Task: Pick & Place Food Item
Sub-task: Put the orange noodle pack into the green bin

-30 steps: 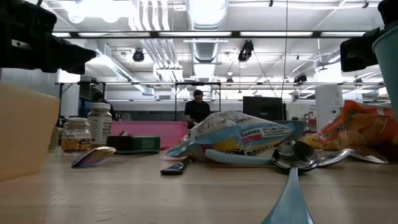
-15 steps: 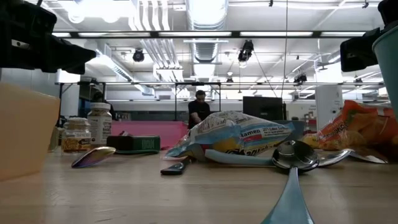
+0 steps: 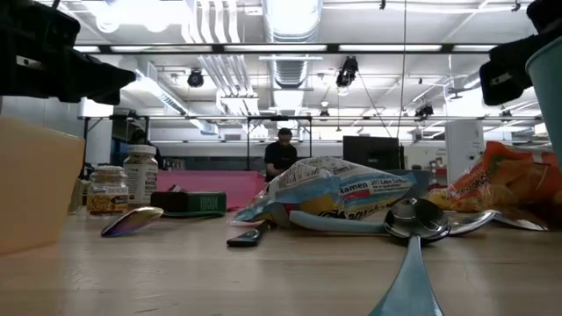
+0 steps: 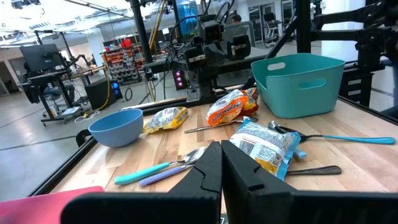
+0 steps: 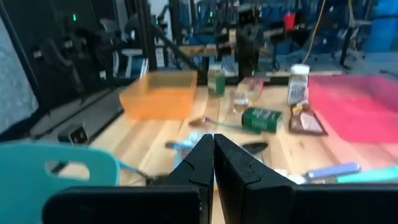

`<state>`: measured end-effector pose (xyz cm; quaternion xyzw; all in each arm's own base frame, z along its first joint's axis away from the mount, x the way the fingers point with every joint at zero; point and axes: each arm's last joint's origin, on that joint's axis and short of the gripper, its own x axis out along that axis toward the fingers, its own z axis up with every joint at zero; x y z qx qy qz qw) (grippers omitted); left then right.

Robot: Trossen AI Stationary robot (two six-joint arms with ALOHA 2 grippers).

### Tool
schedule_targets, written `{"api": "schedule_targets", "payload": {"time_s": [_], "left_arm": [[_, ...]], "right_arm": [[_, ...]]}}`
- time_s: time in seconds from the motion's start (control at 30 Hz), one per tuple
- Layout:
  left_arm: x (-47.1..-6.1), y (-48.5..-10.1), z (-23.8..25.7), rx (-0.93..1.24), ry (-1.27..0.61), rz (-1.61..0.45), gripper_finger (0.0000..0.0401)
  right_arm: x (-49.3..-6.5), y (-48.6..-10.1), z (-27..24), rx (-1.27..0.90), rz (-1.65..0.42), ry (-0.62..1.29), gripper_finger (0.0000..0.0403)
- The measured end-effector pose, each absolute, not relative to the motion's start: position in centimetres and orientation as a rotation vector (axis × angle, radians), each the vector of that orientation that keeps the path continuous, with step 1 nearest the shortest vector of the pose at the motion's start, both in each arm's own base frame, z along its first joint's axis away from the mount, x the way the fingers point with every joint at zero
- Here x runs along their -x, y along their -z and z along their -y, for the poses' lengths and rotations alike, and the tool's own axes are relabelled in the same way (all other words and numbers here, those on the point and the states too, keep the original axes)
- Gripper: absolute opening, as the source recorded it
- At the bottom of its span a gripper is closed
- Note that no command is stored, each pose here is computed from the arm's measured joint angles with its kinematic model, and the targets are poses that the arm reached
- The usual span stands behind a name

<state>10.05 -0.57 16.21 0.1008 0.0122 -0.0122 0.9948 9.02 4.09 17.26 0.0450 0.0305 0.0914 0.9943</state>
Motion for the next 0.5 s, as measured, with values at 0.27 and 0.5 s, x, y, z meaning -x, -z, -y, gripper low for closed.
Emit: {"api": "schedule_targets", "payload": {"time_s": [0.27,0.5], "left_arm": [[-10.04,-16.22,0.56,-0.202,0.024,-0.024,0.0000],[-10.04,-16.21,0.56,-0.202,0.024,-0.024,0.0000]], "right_arm": [[-9.00,-17.10,-4.33,-0.078,-0.074,-0.259,0.0008],[-9.37,-17.47,-4.45,-0.039,-0.109,-0.228,0.0008]]}}
